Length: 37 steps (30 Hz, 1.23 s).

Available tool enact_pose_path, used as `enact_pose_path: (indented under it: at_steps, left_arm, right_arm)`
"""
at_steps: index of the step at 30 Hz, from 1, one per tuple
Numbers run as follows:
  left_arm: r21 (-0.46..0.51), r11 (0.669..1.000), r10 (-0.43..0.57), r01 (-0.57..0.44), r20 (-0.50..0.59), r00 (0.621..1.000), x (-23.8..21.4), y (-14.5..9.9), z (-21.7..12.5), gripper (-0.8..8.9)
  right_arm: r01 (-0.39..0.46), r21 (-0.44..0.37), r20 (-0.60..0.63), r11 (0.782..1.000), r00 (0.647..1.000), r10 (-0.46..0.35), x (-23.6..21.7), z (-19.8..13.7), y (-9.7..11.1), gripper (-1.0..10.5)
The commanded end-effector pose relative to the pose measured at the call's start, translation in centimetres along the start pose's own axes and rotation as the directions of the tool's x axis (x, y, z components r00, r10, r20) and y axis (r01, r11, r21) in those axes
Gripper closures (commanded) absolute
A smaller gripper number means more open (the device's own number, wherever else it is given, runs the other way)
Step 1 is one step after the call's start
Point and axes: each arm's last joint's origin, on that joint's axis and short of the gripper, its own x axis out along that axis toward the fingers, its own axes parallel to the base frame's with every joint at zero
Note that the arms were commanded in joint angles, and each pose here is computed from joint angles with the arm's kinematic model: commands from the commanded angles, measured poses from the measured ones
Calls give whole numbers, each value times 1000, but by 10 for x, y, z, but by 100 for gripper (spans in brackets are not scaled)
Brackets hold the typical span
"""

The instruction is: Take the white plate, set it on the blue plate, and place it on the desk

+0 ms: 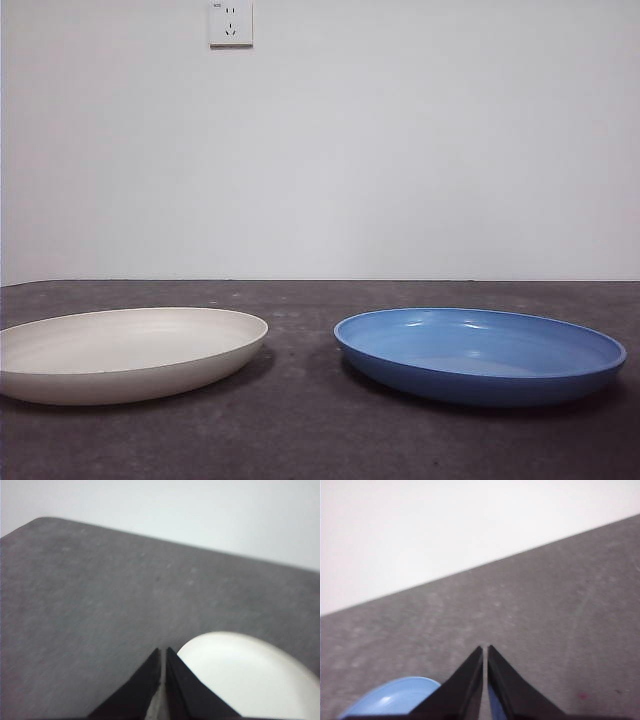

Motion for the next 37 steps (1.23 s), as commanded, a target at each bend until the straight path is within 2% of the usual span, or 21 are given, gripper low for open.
enact_pose_path:
  at_steps: [1, 8, 14, 17, 21, 24, 29, 31, 33, 37]
  left_arm:
    - [-46, 998, -32, 34, 41, 999, -3, -6, 17, 797]
    - [-96, 989, -114, 112, -12, 993, -2, -20, 52, 797]
    - [-47, 981, -194, 189, -119, 974, 0, -37, 100, 797]
    - [-44, 970, -245, 241, -166, 955, 3, -46, 128, 797]
    - [-58, 941, -339, 335, -236, 911, 5, -58, 155, 797]
    - [-65, 915, -400, 399, -290, 870, 6, -66, 166, 797]
    - [-49, 878, -463, 477, -343, 817, 6, -78, 171, 798]
    - [-62, 853, -502, 518, -366, 783, 6, -81, 170, 798]
    - [-69, 832, -532, 550, -380, 756, 5, -83, 169, 797]
    - [-54, 825, -539, 562, -371, 756, 2, -83, 170, 794]
  right_arm:
    - [-15, 56, -24, 998, 1000, 16, -3, 10, 6, 936]
    - [-89, 53, -167, 995, 981, 97, -12, 45, 26, 936]
    - [-184, 46, -321, 982, 928, 189, -10, 74, 42, 936]
    - [-250, 50, -372, 967, 894, 251, -5, 91, 51, 936]
    - [-335, 77, -414, 939, 846, 336, 0, 111, 63, 935]
    - [-410, 100, -464, 907, 787, 407, 2, 120, 73, 935]
    - [-509, 97, -543, 855, 693, 474, 2, 126, 90, 935]
    - [-538, 95, -572, 837, 659, 489, 2, 126, 95, 935]
    - [-555, 95, -585, 827, 641, 497, 2, 126, 97, 935]
    - [-575, 76, -581, 815, 639, 505, 2, 127, 98, 935]
